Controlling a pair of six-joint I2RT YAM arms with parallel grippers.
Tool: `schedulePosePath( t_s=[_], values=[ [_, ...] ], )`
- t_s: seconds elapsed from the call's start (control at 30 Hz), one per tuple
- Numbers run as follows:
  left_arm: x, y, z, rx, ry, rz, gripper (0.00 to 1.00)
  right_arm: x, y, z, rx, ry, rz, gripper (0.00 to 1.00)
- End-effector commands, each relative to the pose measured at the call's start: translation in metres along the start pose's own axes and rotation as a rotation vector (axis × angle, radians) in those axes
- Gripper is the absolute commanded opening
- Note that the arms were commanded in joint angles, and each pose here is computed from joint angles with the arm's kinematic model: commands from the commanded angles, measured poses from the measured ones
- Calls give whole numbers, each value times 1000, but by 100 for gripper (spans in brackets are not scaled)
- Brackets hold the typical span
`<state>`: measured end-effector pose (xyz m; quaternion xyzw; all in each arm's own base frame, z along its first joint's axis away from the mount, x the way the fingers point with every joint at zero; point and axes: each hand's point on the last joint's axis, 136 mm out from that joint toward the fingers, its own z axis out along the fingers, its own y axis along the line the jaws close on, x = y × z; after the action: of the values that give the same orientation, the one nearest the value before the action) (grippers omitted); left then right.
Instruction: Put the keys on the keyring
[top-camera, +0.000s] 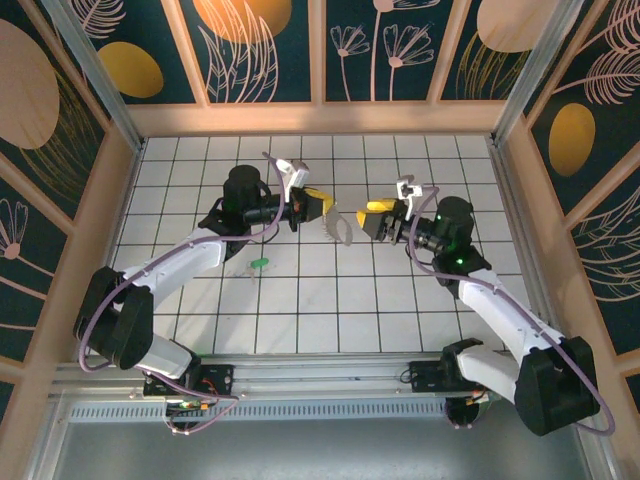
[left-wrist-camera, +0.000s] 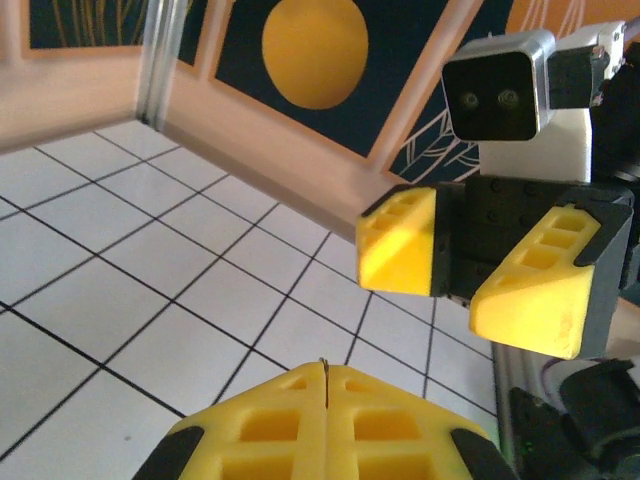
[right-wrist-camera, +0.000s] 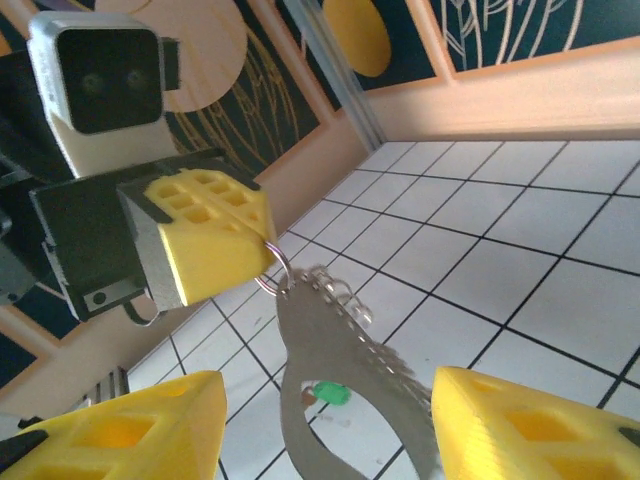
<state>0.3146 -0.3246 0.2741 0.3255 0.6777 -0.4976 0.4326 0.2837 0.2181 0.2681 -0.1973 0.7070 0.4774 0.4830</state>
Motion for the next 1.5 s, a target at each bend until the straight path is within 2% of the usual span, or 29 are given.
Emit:
schedulePosePath(
  t_s=[0.0,0.27,0.43,0.83,1.07,1.47],
  values=[
    [4,0,-5,-34,1,65,0,-14,2,-7,10,-103,-10,57],
    [1,-2,-14,-64,-64,158,0,-13,8,-1,-49,-93,-31,56],
    [2,-15,-20,-14,-95,211,0,-11,14,9,-112,-49,-59,56],
    [-3,-35,-7,168,-63,126,0,-7,26,24,-231,35,-81,54],
    [-9,-37,-5,189,-68,105,0,1,35,28,-286,82,-85,52],
    [-6,-42,-1,206,-43,93,0,-4,35,37,-296,80,-83,46]
  ],
)
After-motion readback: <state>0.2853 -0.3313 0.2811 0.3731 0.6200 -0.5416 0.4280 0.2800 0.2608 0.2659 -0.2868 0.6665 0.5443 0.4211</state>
